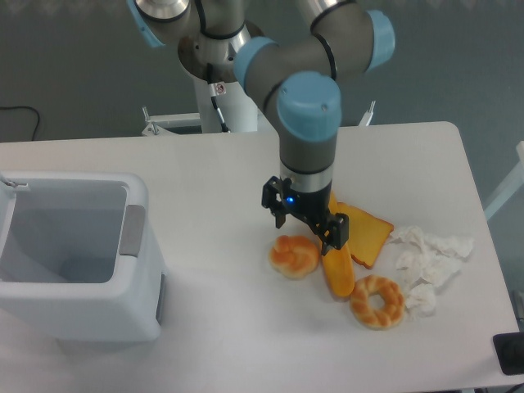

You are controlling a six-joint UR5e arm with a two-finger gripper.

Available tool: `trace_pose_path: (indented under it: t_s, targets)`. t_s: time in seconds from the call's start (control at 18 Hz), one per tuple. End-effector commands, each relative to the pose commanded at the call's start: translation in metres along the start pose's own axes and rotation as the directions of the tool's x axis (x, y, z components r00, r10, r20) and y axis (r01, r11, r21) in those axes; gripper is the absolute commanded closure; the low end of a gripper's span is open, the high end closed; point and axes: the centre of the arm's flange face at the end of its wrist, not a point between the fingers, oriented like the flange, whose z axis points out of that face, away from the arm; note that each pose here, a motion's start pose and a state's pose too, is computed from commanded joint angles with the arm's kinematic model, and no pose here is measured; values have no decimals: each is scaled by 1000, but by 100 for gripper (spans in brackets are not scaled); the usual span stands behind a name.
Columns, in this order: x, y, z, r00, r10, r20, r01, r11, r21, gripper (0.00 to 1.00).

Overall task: Pick up the round bread
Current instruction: 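Lower the gripper over the round bun beside the baguette, then close the gripper fingers around the round golden bun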

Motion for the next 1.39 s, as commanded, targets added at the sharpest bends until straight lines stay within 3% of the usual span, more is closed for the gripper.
trace_pose_path:
  t_s: [0.11,0.61,1.06,1.39]
  targets:
    - [-4,7,13,999,45,-25,-45,999,-4,0]
    - [15,3,69,990,65,-125,-71,996,-48,0]
    - [-12,-18,70,989,101,-105,-105,994,-38,0]
    - [-19,-24,102,985,100,-142,-104,994,-20,0]
